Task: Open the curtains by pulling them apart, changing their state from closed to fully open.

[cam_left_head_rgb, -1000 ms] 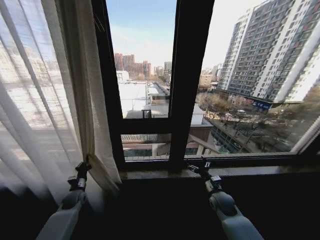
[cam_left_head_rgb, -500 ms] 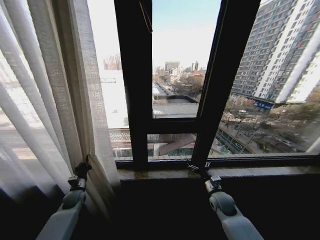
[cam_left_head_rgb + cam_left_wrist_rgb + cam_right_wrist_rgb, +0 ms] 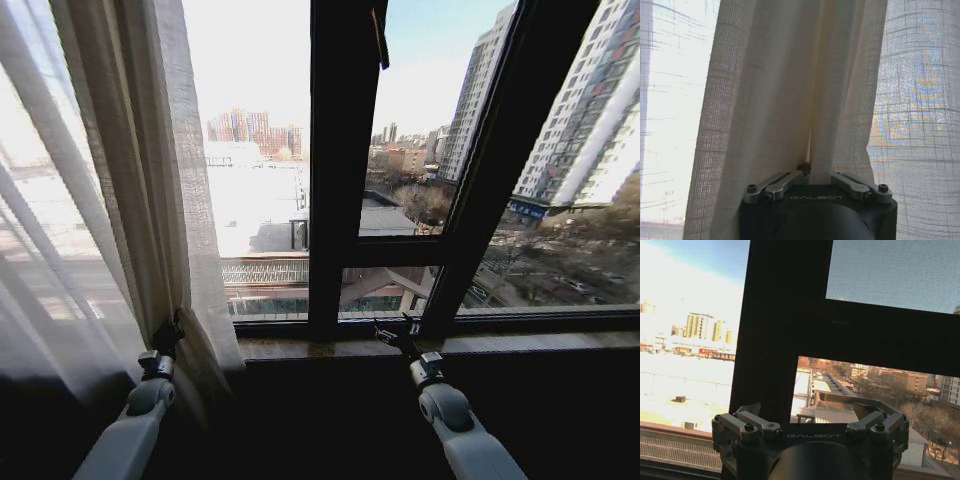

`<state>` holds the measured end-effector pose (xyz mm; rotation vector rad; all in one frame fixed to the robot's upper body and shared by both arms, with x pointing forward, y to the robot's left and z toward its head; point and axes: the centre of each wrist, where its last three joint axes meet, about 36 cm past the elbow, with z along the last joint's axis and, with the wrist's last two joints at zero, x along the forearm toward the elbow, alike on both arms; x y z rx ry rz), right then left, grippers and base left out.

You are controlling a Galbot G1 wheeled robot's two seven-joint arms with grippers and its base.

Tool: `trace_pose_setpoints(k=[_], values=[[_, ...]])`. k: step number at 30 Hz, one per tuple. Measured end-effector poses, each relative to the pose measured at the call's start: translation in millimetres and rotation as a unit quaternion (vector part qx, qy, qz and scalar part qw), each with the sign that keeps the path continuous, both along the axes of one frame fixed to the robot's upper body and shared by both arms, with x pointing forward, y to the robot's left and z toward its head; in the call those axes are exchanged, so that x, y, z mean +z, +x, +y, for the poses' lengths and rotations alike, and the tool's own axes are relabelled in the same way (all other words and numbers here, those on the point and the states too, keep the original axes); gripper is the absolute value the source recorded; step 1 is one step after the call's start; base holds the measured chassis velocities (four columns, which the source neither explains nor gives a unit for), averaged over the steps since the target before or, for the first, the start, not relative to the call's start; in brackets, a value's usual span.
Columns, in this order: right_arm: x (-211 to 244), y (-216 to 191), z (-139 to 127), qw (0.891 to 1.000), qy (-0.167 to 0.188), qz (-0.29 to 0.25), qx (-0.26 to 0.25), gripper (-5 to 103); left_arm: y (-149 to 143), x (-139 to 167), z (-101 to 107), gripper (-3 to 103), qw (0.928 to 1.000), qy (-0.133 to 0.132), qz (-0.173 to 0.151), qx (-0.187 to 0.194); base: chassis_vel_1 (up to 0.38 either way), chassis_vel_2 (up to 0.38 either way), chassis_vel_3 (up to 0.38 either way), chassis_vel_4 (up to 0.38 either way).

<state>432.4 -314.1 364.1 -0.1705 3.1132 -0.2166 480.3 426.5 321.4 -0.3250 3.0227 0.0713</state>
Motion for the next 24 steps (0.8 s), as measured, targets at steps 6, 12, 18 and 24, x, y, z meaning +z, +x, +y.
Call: trace_pose_setpoints(k=[6,12,18,24], values=[[0.0,0.0,0.0,1.0,0.0,0.0,0.0,100,0.1,-1.0,0.5,0,1.0,0.002,0.001,0.0,0.342,0.352,-0.346,-0.371],[0.0,0.0,0.0,1.0,0.0,0.0,0.0,100,1.2,-0.6,-0.6,0,1.0,0.003,0.0,-0.001,0.344,0.348,-0.339,-0.331],[0.0,0.0,0.1,1.0,0.0,0.0,0.0,100,1.1,-1.4,-0.8,0,1.0,0.003,-0.002,0.0,0.187,0.174,-0.203,-0.156],[0.1,0.0,-0.2,1.0,0.0,0.0,0.0,100,0.5,-2.6,1.1,0,1.0,0.003,0.0,0.002,-0.002,0.004,-0.012,-0.002]])
